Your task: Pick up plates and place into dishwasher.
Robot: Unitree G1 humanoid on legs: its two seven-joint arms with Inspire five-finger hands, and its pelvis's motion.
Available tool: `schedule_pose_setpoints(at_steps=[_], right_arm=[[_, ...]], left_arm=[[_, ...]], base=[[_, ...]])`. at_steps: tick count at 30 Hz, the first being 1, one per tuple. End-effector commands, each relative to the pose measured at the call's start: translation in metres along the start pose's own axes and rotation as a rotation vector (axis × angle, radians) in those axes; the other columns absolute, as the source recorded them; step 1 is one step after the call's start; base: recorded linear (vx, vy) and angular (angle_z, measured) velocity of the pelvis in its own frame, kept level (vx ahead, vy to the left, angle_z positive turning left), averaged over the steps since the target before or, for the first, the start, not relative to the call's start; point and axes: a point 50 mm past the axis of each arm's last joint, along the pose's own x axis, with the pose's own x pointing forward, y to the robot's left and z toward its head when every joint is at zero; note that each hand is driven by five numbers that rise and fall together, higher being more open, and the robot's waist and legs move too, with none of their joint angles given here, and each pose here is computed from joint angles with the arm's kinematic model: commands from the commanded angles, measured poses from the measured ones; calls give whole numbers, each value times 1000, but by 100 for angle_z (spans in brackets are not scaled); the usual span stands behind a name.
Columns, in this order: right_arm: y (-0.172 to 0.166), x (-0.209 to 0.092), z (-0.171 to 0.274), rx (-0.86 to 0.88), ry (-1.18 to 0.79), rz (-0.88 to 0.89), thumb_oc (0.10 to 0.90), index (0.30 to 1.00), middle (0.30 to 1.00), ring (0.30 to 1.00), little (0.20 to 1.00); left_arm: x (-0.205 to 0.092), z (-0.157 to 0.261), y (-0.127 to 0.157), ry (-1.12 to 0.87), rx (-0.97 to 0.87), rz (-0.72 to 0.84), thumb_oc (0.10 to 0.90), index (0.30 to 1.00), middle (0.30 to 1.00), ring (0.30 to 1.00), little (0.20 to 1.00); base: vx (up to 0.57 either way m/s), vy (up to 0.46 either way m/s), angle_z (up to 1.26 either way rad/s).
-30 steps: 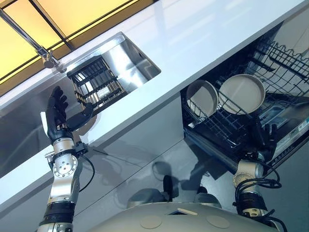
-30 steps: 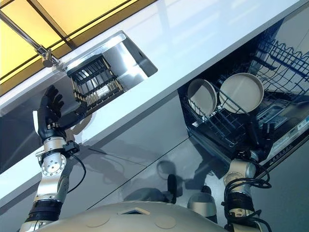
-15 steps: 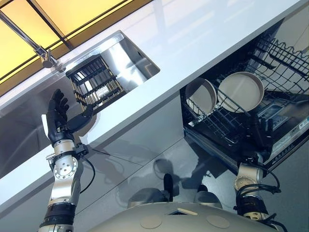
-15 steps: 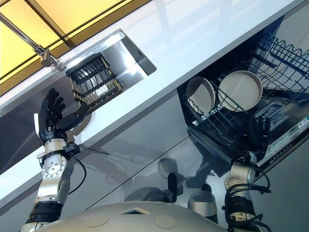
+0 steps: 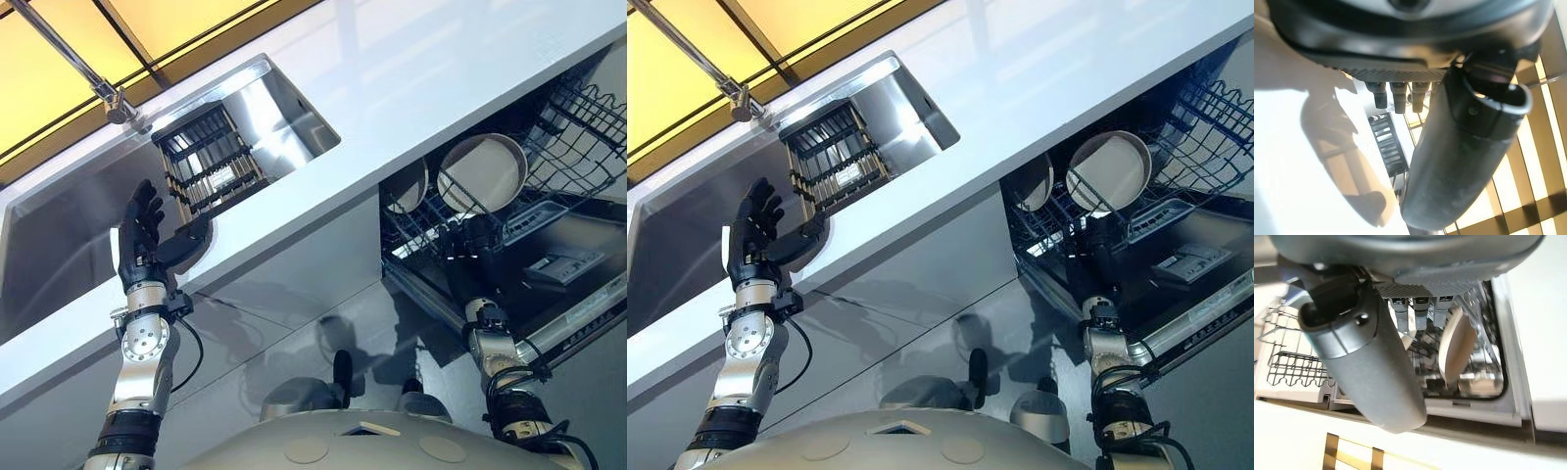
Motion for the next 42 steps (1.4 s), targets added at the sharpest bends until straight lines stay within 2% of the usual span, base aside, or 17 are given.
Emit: schedule_pose_setpoints(at_steps=[1,2,5,7,9,12,16,21,25,32,42], right_arm=[[108,23,-139,187,529,510,800,900,900,900,900],[109,23,-139,164,514,516,800,900,900,900,900],[110,30,-124,-104,302,483,800,900,900,900,900],[117,28,-112,-389,165,525,800,900,900,900,900],[122,24,-102,-579,65,537,800,900,900,900,900],[124,17,-79,-745,-106,498,800,900,900,900,900],[110,6,-54,-789,-186,425,800,900,900,900,900],[62,-16,-24,-771,-126,256,800,900,900,900,900],[39,-33,1,-780,-167,172,800,900,900,900,900],[39,-44,17,-869,-299,109,800,900,900,900,900],[30,-38,4,-1070,-126,100,800,900,900,900,900]], left_arm=[[20,45,0,-231,-24,-22,800,900,900,900,900],[20,45,0,-231,-24,-23,800,900,900,900,900],[21,47,2,-229,-21,-24,800,900,900,900,900],[21,48,3,-231,-23,-13,800,900,900,900,900],[19,45,5,-232,-20,0,800,900,900,900,900],[15,40,8,-234,-22,29,800,900,900,900,900],[8,36,18,-238,-31,90,800,900,900,900,900],[-1,36,36,-259,-18,145,800,900,900,900,900],[-5,39,49,-275,-2,171,800,900,900,900,900],[-5,39,55,-276,-3,205,800,900,900,900,900],[-1,40,51,-277,-2,199,800,900,900,900,900]], base=[[44,32,7],[49,42,2],[28,33,0],[3,33,1],[0,0,0],[0,0,0],[-42,29,-14],[-70,-23,-16],[-80,-68,-13],[-65,-28,-14],[-17,-6,-5]])
